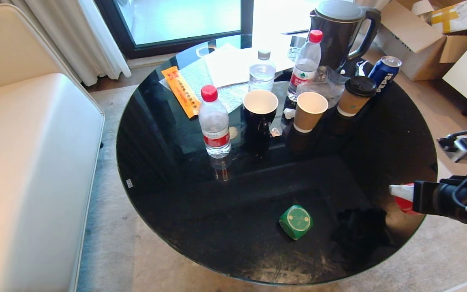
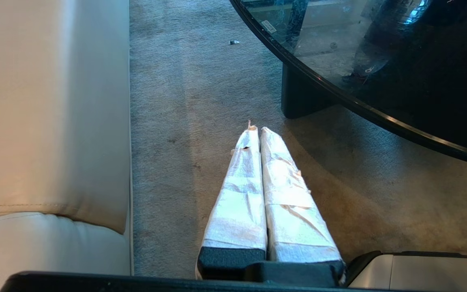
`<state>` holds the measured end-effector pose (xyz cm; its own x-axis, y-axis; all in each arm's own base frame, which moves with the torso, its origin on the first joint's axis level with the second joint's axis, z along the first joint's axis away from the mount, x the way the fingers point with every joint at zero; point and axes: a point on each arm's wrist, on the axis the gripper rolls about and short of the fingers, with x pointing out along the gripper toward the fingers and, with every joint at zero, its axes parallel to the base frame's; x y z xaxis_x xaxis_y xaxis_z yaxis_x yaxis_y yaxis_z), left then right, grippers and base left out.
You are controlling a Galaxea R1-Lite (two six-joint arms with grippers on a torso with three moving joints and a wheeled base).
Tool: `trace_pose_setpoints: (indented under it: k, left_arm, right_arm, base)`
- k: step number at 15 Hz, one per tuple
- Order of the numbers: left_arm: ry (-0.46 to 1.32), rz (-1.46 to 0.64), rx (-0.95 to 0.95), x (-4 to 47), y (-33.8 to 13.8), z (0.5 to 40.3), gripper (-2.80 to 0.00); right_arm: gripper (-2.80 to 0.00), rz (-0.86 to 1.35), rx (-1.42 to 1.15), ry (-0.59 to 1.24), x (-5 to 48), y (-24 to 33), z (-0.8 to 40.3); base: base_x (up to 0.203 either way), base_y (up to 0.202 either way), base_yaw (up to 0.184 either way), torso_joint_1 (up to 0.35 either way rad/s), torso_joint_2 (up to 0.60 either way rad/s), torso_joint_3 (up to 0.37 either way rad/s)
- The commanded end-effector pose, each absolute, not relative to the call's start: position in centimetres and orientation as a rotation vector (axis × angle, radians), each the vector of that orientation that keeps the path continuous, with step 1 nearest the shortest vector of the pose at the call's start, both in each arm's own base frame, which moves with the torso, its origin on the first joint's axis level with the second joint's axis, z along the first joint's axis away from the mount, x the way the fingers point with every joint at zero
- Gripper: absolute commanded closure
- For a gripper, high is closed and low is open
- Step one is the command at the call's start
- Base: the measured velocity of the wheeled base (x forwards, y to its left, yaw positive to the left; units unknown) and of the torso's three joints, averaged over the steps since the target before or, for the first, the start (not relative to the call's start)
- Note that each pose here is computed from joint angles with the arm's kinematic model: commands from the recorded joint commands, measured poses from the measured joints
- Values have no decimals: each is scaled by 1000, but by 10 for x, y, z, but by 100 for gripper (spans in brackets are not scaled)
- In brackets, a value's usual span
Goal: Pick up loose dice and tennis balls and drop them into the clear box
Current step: Put the toys in the box
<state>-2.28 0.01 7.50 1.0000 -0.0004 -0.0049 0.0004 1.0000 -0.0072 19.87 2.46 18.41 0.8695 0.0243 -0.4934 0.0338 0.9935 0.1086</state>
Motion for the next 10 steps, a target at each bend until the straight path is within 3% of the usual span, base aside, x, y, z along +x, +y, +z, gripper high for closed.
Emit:
trace_pose_setpoints:
  k: [1,5,8,10]
  left_arm:
    - [6,-1,-8,-23,0,75,0]
    - [6,0,-8,-23,0,75,0]
    - [6,-2,-8,-23,0,75,0]
    - [6,0,-9,-23,0,75,0]
  right_arm:
    - [0,-15,143,339,139,14,216]
    - [0,-67,165,224,44,0,216]
    - [0,-136,172,159,-15,-2,187]
    - [0,-160,180,167,-26,-1,164]
  base:
    - [0,0,0,0,0,0]
    - [0,0,0,0,0,0]
    - [0,0,0,0,0,0]
    - [0,0,0,0,0,0]
